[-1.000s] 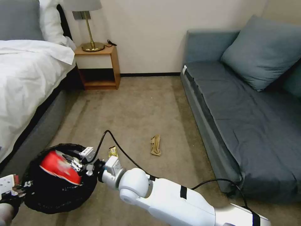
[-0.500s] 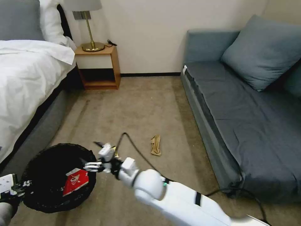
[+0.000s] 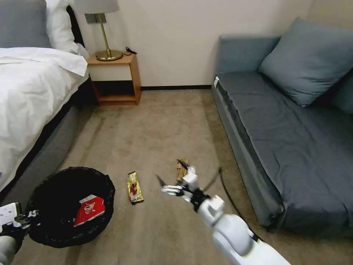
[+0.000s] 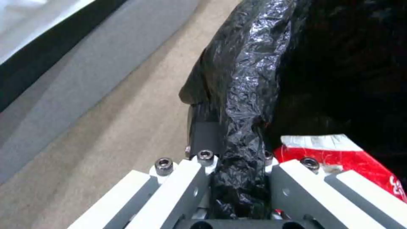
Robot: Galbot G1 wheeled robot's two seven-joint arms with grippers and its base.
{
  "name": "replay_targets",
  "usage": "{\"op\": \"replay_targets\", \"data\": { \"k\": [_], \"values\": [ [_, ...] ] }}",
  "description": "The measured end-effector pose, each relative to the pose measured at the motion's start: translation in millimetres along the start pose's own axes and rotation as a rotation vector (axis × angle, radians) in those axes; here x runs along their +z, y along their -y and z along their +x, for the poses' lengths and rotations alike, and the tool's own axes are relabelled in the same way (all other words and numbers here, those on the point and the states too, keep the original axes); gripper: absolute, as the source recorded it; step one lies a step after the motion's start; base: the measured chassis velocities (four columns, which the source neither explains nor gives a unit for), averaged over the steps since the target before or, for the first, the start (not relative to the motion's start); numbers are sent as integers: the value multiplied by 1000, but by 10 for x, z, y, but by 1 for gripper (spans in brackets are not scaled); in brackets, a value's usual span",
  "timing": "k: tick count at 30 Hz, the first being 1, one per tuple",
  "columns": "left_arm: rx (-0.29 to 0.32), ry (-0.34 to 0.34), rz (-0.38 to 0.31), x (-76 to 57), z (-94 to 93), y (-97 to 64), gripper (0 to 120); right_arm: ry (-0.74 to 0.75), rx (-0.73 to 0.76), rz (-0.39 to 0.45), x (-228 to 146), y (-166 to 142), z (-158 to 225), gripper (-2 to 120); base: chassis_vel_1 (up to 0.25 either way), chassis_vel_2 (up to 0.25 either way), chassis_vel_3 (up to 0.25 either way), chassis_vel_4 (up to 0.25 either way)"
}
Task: Pick up the trash bin, then pick up the garbage on the floor and place it into the trash bin.
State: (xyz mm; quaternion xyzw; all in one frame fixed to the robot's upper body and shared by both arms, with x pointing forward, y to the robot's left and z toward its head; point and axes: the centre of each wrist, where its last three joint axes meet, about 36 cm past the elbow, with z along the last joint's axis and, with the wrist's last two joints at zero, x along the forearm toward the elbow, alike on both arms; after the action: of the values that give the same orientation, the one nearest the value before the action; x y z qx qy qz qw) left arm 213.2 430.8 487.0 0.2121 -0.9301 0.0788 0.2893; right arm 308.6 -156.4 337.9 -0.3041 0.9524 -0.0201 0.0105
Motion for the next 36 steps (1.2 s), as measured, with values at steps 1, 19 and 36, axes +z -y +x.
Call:
{"op": "replay_targets", "data": {
  "k": [1, 19, 36],
  "values": [
    [-2, -1, 2, 2, 3, -9, 3, -6, 15, -6, 41, 3, 70, 100, 0, 0, 0, 0],
    [-8, 6, 13, -27, -8, -69, 3, -66, 57, -54, 236, -120, 358, 100, -8, 6, 5, -9],
    [-7, 13, 13, -66, -70, -86, 3, -121, 31, -43, 368, -169, 327, 100, -116, 113, 111, -121]
  ]
}}
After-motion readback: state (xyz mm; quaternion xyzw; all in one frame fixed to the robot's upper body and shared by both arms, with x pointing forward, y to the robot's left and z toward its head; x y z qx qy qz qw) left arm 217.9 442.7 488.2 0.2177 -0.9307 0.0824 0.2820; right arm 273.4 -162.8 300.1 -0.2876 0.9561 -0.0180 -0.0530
